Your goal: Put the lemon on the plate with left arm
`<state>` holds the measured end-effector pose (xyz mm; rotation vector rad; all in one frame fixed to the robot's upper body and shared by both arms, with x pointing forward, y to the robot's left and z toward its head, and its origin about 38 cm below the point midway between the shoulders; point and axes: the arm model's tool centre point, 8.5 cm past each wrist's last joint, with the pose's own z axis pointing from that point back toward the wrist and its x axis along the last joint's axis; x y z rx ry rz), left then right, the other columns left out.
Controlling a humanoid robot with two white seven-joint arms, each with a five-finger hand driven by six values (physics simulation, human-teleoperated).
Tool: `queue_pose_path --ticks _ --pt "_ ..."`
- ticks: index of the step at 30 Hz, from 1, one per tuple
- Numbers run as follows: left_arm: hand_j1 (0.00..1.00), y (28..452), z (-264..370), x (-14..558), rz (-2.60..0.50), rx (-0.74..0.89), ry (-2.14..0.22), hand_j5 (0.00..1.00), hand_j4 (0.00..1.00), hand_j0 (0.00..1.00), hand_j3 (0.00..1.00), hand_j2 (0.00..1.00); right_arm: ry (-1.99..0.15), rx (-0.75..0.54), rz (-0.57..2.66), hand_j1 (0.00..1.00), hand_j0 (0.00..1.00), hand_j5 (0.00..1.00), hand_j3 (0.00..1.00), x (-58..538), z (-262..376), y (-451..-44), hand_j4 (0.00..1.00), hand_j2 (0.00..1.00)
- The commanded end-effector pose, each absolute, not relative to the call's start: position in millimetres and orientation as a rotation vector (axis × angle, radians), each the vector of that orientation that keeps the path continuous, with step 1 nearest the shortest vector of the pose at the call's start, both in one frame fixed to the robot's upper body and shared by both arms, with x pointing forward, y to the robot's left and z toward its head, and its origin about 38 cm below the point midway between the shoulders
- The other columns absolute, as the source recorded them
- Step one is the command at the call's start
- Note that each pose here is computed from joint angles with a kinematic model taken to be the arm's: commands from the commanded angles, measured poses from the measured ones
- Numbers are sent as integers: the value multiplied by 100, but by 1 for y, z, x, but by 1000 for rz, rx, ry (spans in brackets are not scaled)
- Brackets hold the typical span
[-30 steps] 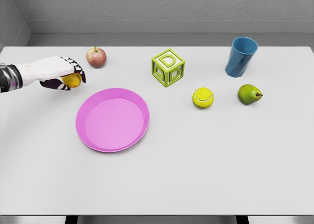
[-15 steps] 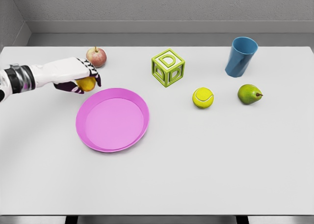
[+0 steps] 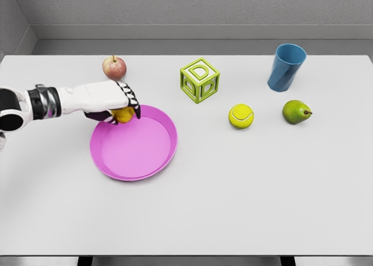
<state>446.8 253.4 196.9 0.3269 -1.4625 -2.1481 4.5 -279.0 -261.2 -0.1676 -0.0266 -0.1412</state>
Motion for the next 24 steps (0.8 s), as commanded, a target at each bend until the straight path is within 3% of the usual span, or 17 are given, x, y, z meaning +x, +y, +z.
queue_pose_path --ticks 1,8,10,17,19,21,24 --pt "56 244 194 441 -2169 293 -1473 56 56 56 56 56 -27 -168 -141 100 100 100 100 5 -261 -279 100 100" --pt "57 236 185 435 -2201 258 -1460 57 57 57 57 57 -27 -168 -141 100 100 100 100 5 -261 -279 100 100" --pt "98 235 187 436 -2196 258 -1469 98 98 98 98 98 -27 -168 -141 100 100 100 100 5 -261 -279 100 100" --pt "100 244 205 445 -2161 317 -1499 100 100 100 100 100 -27 -168 -141 100 100 100 100 5 -261 -279 100 100" --pt "100 288 233 462 -2031 452 -1508 100 100 100 100 100 -27 -168 -141 100 100 100 100 5 -261 -279 100 100" --pt "100 307 242 466 -1969 480 -1511 100 100 100 100 100 -27 -168 -141 100 100 100 100 5 -261 -279 100 100" --pt "100 381 236 479 -1765 557 -1412 100 100 100 100 100 -27 -168 -141 100 100 100 100 5 -261 -279 100 100"
